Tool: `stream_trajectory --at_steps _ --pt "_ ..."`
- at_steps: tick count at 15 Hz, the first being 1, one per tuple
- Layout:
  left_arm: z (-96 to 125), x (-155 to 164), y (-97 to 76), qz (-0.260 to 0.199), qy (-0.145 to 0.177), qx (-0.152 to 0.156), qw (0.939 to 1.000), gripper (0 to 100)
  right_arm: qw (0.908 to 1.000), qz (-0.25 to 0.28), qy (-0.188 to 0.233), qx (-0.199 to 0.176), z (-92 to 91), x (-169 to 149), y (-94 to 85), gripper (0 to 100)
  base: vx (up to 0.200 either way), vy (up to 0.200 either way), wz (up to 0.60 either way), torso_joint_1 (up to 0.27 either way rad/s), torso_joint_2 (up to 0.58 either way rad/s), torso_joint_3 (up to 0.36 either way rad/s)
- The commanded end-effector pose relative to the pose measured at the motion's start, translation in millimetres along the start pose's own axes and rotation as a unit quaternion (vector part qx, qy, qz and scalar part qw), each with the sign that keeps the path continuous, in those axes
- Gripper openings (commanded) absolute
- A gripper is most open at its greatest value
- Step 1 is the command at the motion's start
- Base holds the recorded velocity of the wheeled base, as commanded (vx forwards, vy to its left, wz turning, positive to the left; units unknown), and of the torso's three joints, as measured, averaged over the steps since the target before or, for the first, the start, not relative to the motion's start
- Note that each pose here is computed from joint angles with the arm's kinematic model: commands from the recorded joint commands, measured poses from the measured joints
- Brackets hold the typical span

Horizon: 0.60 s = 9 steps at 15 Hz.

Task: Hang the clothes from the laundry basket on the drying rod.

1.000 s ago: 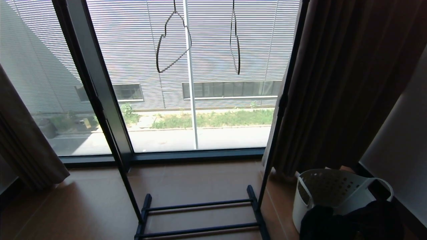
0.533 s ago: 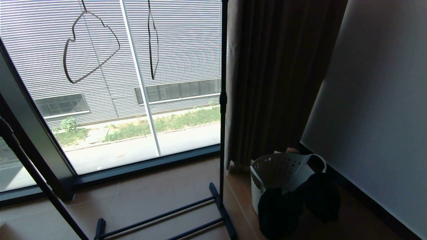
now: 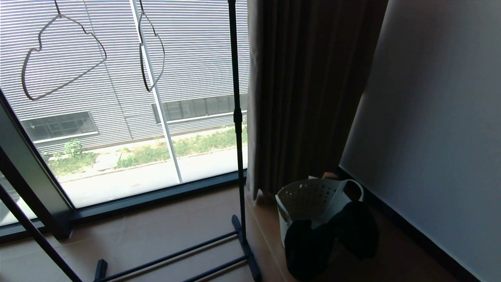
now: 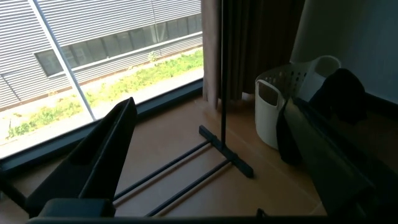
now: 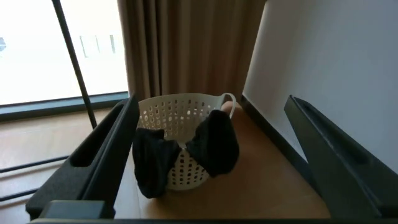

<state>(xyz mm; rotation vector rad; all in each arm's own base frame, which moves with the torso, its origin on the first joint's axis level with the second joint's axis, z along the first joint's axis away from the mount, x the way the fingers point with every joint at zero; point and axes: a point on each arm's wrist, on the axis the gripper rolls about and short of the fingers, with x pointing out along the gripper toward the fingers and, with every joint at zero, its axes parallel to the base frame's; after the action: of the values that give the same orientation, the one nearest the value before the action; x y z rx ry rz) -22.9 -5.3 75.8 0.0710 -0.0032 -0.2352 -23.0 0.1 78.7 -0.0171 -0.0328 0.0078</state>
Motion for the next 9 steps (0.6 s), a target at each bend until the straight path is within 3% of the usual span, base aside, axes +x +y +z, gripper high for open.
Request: stream_trajectory --at_steps 1,3,9 --pt "0.0 0.1 0.0 0.000 0.000 0.000 1.0000 100 1.0000 0.001 0.000 -0.001 0.1 0.1 0.0 100 0.000 -0.200 0.00 0.002 0.00 0.002" --pt "0.0 0.1 0.0 0.000 0.000 0.000 1.0000 100 1.0000 0.001 0.001 -0.001 -0.1 0.1 0.0 100 0.000 -0.200 0.00 -0.002 0.00 0.007" --pt "0.0 0.1 0.1 -0.001 0.000 0.000 1.0000 100 1.0000 0.001 0.001 -0.003 -0.1 0.1 0.0 100 0.200 -0.200 0.00 -0.001 0.00 0.002"
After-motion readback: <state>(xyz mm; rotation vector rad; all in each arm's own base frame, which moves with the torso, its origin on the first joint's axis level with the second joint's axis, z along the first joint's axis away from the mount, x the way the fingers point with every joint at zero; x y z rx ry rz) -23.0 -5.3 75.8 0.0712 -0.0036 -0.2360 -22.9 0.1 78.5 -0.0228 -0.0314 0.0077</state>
